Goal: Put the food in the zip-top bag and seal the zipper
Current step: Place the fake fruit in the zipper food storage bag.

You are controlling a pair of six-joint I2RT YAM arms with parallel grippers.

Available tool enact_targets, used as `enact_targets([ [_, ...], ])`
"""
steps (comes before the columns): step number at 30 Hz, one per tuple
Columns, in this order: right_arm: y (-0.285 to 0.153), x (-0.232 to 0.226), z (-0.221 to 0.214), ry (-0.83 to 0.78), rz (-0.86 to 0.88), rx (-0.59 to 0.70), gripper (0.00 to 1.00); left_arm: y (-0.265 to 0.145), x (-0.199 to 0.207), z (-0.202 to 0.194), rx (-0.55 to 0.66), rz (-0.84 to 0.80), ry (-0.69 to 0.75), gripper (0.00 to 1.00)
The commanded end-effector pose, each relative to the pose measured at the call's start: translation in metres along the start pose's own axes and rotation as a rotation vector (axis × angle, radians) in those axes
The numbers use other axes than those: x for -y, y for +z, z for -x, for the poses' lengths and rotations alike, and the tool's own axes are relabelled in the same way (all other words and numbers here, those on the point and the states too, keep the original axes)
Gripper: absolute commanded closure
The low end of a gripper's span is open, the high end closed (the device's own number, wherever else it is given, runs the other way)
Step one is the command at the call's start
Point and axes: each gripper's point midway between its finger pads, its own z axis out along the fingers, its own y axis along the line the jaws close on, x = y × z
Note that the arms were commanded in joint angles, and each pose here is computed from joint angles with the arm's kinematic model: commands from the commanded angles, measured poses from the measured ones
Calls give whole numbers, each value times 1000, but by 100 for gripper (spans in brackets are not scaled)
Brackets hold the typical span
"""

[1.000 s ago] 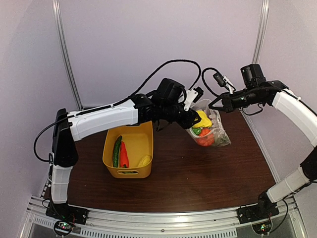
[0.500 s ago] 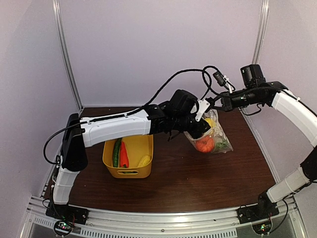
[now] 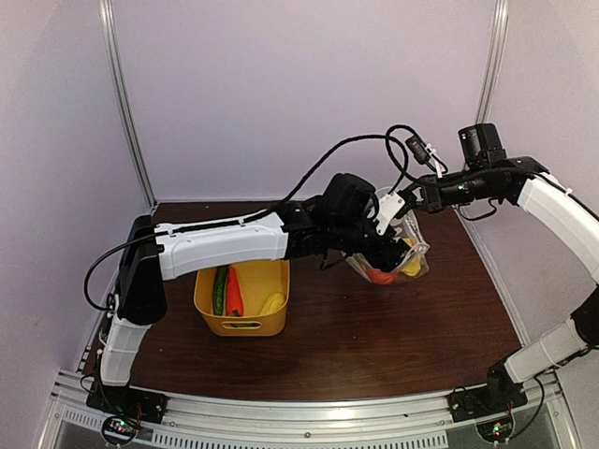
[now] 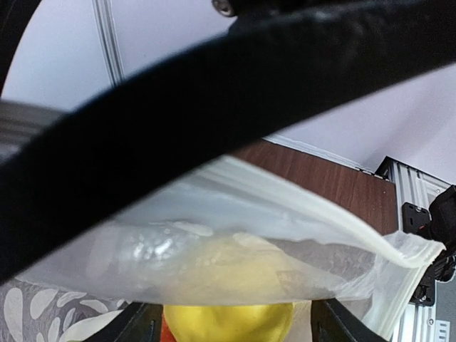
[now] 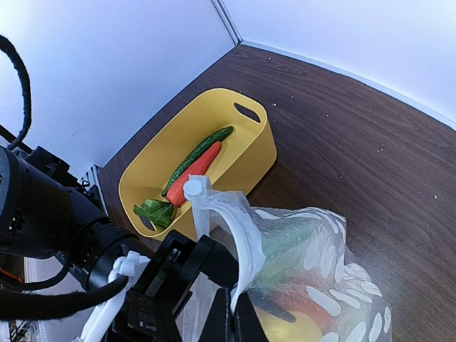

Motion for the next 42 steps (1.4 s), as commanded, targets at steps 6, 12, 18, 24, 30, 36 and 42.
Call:
enact_targets([
  [6, -12, 17, 1, -19, -85, 44, 100, -38, -5, 9, 20, 74, 18, 27],
  [12, -18, 82, -18, -25, -411, -39, 100, -102, 1, 35, 104, 90, 33, 24],
  [18, -21, 86, -9, -51, -446, -33, 100, -141, 17, 70, 223, 36, 89, 23],
  [24, -9, 69, -17, -37, -315, -49, 100, -139, 25, 73, 250, -15, 79, 22],
  [30, -5, 33, -17, -32, -129, -14, 100, -104, -15, 65, 269, 89, -138, 20],
  [36, -8, 43, -20, -28, -205, -7, 100, -106, -47, 90, 468, 92, -321, 15],
  [42, -37, 79, -3, -54, -459, 11, 100, -132, -57, 85, 367, 214, -217, 16],
])
